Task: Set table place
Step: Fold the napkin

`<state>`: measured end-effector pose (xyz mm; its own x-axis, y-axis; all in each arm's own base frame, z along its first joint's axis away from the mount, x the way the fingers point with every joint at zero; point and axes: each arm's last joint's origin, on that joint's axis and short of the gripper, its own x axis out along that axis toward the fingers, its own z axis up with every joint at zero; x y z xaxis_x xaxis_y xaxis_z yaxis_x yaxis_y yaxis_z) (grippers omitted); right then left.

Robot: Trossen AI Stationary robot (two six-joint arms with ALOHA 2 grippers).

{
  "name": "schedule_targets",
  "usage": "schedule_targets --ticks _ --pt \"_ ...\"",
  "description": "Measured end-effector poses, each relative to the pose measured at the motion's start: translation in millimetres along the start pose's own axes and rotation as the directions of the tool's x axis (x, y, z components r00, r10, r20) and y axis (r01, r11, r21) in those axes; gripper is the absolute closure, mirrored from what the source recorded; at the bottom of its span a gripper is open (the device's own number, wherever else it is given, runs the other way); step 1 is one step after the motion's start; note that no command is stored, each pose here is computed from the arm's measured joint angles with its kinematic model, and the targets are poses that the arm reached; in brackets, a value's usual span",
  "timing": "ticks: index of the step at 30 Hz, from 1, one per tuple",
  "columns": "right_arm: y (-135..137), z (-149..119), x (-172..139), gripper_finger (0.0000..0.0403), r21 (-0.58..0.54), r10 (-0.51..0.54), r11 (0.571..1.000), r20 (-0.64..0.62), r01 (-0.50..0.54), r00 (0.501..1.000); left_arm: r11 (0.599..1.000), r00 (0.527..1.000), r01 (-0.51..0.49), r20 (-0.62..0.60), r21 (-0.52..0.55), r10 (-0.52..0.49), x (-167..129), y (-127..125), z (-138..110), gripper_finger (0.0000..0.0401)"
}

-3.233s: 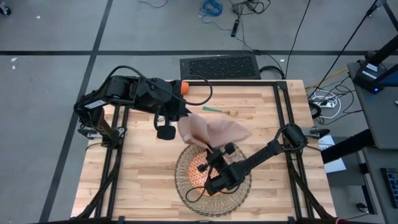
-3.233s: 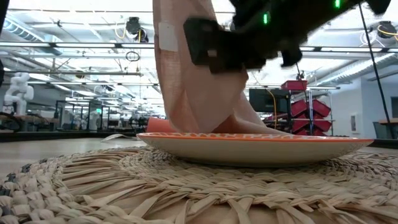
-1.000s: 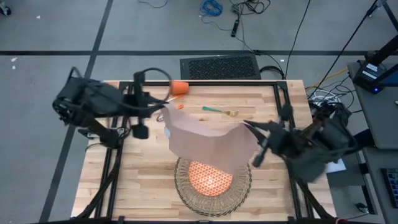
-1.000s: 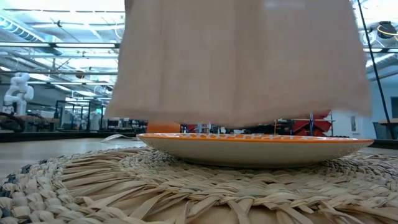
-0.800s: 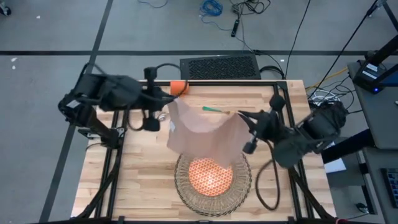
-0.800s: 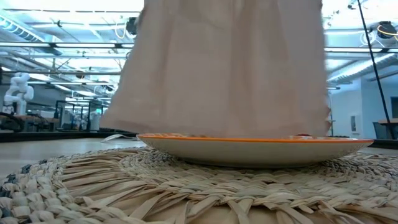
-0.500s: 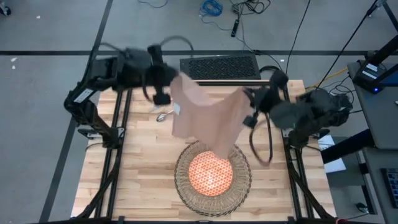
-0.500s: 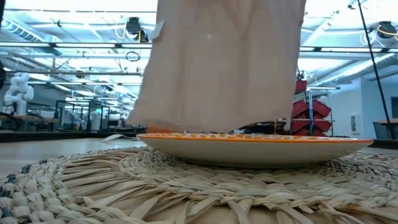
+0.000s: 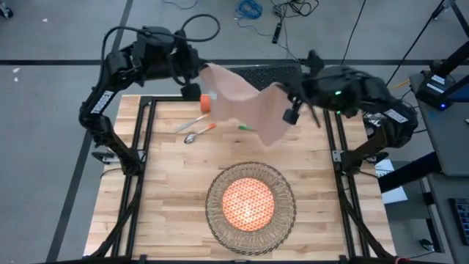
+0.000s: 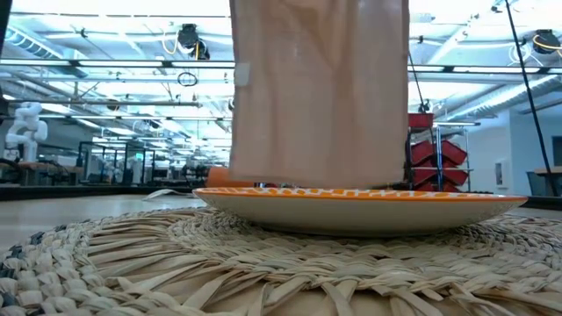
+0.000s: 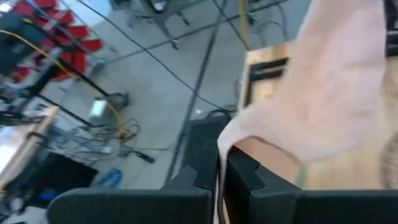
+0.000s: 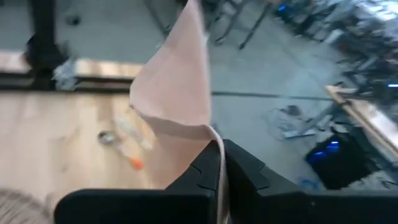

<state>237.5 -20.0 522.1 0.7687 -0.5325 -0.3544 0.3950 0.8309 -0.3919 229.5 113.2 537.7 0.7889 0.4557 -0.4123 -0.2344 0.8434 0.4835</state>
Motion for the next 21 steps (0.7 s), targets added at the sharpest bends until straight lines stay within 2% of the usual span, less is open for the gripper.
schedule_targets --ticks 3,6,12,16,21 --pt "15 -10 16 0.0403 -0.015 0.081 0.997 -0.055 -0.082 0.995 0.998 0.998 0.049 -0.025 -0.031 -0.050 -11 -6 -3 0.0401" --pt "33 -24 28 0.0403 -0.024 0.158 0.986 -0.116 -0.162 0.981 0.987 0.985 0.144 -0.083 -0.065 -0.149 -14 -19 -7 0.0401" --pt "72 -55 39 0.0403 -0.037 0.262 0.961 -0.202 -0.275 0.944 0.935 0.911 0.317 -0.221 -0.161 -0.347 -7 -51 -11 0.0401" --pt "93 -72 32 0.0403 -0.013 0.333 0.940 -0.177 -0.341 0.926 0.928 0.895 0.341 -0.251 -0.150 -0.369 0 -76 -3 0.0401" --pt "118 -92 15 0.0403 0.024 0.415 0.909 -0.133 -0.415 0.900 0.926 0.864 0.352 -0.333 -0.138 -0.378 9 -110 -3 0.0401"
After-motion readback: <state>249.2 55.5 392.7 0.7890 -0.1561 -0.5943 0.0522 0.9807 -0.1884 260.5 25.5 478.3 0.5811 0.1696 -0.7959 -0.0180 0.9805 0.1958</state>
